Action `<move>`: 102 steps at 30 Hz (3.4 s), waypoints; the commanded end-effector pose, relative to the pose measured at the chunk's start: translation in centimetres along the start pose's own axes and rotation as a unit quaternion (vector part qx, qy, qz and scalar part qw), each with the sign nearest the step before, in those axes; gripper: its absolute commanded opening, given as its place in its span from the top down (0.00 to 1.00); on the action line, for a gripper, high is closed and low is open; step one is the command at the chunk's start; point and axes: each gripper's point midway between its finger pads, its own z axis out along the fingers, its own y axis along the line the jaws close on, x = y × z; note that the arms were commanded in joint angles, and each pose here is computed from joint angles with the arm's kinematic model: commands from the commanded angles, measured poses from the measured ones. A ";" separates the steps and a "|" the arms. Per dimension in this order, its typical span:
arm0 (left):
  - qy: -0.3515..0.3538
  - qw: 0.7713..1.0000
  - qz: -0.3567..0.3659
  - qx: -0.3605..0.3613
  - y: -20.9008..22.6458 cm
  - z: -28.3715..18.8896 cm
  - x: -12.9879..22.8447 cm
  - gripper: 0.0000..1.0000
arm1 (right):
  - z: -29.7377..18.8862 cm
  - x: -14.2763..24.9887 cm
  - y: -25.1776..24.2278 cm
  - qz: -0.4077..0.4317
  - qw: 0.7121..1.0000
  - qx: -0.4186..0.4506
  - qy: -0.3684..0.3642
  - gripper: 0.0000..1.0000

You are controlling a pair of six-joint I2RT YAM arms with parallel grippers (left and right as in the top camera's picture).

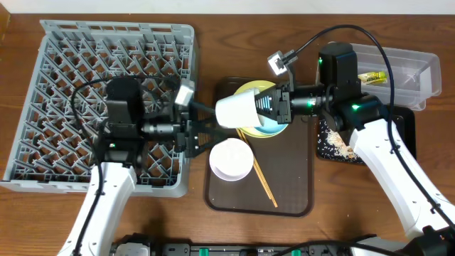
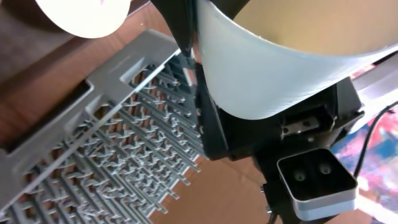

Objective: Sort waste into correct bins and load items into the dishwasher
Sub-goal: 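Grasp the pink bowl with the left gripper and release it from the right, then place the pink bowl into the dish rack with the left gripper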

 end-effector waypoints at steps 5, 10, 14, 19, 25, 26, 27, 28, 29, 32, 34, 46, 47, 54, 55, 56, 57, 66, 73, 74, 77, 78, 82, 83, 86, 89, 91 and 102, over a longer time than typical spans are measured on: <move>-0.003 1.000 0.012 -0.001 -0.8 1.5 -1.4 0.08 | 0.2 0.5 1.8 0.004 0.999 -0.050 0.019 0.99; -0.009 1.000 0.020 0.018 -2.2 2.1 -2.6 0.08 | 0.2 0.5 1.8 0.004 0.999 -0.050 0.019 0.99; -0.008 0.999 0.029 0.037 -3.6 2.9 -3.2 0.08 | 0.2 0.5 1.8 0.004 0.999 -0.050 0.019 0.99; 0.006 0.998 0.032 0.057 -4.6 4.0 -2.6 0.08 | 0.2 0.5 1.8 0.004 0.999 -0.051 0.019 0.99; 0.007 0.998 0.032 0.059 -4.7 4.2 -2.5 0.12 | 0.2 0.5 1.8 0.002 0.999 -0.051 0.018 0.99; 0.007 0.998 0.032 0.059 -4.7 4.2 -2.5 0.12 | 0.2 0.5 1.8 0.002 0.999 -0.051 0.018 0.99; 0.007 0.998 0.032 0.059 -4.7 4.2 -2.5 0.12 | 0.2 0.4 1.8 0.001 0.999 -0.051 0.018 0.99; 0.007 0.998 0.032 0.059 -4.7 4.2 -2.5 0.12 | 0.2 0.4 1.8 -0.001 0.999 -0.051 0.017 0.99; 0.007 0.998 0.032 0.059 -4.7 4.2 -2.5 0.12 | 0.2 0.4 1.9 -0.002 0.999 -0.052 0.017 0.99; 0.002 0.998 0.032 0.052 -4.5 4.2 -2.7 0.12 | 0.2 0.1 1.9 0.000 0.999 -0.053 0.014 0.99; 0.002 0.998 0.031 0.052 -4.5 4.2 -2.7 0.11 | 0.1 0.1 2.0 -0.001 0.999 -0.053 0.013 0.99; 0.002 0.998 0.032 0.052 -4.5 4.2 -2.7 0.12 | 0.1 -0.6 2.4 -0.006 0.998 -0.060 0.005 0.99; 0.002 0.998 0.031 0.052 -4.5 4.2 -2.7 0.12 | 0.1 -0.6 2.4 -0.006 0.998 -0.060 0.005 0.99; 0.002 0.998 0.032 0.052 -4.5 4.2 -2.7 0.20 | 0.3 -0.5 2.6 -0.008 0.998 -0.062 0.007 0.99; 0.002 0.998 0.032 0.052 -4.5 4.2 -2.7 0.21 | 0.3 -0.5 2.5 -0.008 0.998 -0.062 0.007 0.99; 0.002 0.998 0.032 0.052 -4.5 4.3 -2.7 0.22 | 0.3 -0.5 2.5 -0.008 0.998 -0.062 0.007 0.99; 0.001 0.998 0.036 0.052 -4.5 4.3 -2.7 0.23 | 0.3 -0.5 2.5 -0.008 0.998 -0.062 0.007 0.99; -0.001 0.995 0.091 0.051 -4.3 4.3 -2.7 0.35 | 0.2 -0.3 3.0 -0.010 0.997 -0.076 0.012 0.98; -0.002 0.993 0.106 0.047 -3.6 4.4 -2.5 0.47 | 0.2 -0.4 3.0 -0.010 0.997 -0.075 0.012 0.94; -0.002 0.993 0.108 0.046 -3.4 4.5 -2.5 0.50 | 0.2 -0.4 2.9 -0.010 0.997 -0.073 0.011 0.93; -0.003 0.994 0.101 0.039 -2.4 4.3 -2.5 0.61 | 0.3 -0.5 2.3 -0.007 0.998 -0.056 0.006 0.83; -0.004 0.995 0.095 0.035 -1.9 4.2 -2.5 0.63 | 0.3 -0.5 1.9 -0.001 0.999 -0.046 0.004 0.82; -0.018 0.997 0.081 0.010 -0.4 2.8 -3.1 0.67 | 0.3 -0.3 0.6 0.009 1.000 -0.014 0.000 0.77; -0.022 0.996 0.081 0.003 -0.1 2.3 -3.3 0.67 | 0.3 -0.3 0.3 0.014 1.000 -0.004 -0.001 0.75; -0.038 0.996 0.075 -0.020 1.0 0.8 -4.0 0.68 | 0.0 -0.1 -1.0 0.023 0.999 0.025 -0.004 0.71; -0.054 0.996 0.059 -0.046 2.2 -0.9 -4.4 0.68 | -0.7 0.1 -3.0 0.038 0.997 0.074 -0.010 0.63; -0.062 0.995 0.047 -0.060 2.8 -1.9 -4.6 0.68 | -1.2 0.3 -4.2 0.041 0.993 0.105 -0.012 0.62; -0.131 0.970 0.007 -0.203 8.2 -7.8 -5.6 0.76 | -4.6 0.7 -8.1 0.084 0.978 0.186 -0.030 0.60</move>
